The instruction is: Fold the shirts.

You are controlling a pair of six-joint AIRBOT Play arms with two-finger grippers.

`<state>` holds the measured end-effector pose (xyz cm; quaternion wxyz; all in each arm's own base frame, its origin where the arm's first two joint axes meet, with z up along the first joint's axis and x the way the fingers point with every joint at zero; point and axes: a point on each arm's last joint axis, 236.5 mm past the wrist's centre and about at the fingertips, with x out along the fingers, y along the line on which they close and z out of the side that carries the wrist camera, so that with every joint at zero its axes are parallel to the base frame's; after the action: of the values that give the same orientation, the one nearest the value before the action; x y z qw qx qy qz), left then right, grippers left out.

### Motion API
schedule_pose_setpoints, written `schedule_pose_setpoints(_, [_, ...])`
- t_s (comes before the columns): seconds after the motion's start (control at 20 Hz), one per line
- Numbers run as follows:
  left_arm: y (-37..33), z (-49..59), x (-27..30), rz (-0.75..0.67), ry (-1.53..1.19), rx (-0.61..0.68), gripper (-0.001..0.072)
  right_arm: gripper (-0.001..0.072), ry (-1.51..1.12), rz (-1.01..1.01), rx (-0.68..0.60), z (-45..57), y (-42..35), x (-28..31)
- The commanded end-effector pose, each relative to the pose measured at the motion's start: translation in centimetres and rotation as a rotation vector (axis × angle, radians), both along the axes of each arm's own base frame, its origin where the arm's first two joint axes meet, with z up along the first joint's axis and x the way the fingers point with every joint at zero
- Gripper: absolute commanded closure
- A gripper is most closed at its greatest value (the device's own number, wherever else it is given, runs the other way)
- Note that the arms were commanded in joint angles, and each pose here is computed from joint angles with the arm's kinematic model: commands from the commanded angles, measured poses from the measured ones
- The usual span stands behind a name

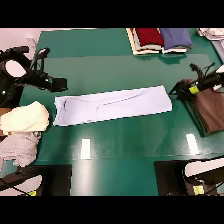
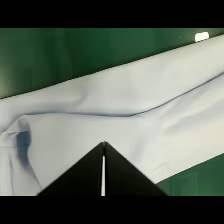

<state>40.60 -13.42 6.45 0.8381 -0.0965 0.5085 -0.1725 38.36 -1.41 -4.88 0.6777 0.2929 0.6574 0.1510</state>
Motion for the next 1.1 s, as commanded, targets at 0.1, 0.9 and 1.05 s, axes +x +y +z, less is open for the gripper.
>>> schedule_pose_setpoints(0.1, [-5.2,0.4,-0.8,-0.074,-0.024,-0.038,0.0685,0.0093,0.022,0.000,0.090,-3.5,2.8,-0.2])
schedule_pose_setpoints(0.9, [-23.3,-10.9,1.0,-0.242,0.079,-0.136,0.0686,0.0695,-0.580,0.315,-0.043,20.2,14.0,5.2])
schedule_pose_setpoints(1.05, [-24.3,-13.1,0.4,-0.254,0.130,-0.134,0.0686,0.0696,-0.645,0.370,-0.019,23.6,18.2,4.6])
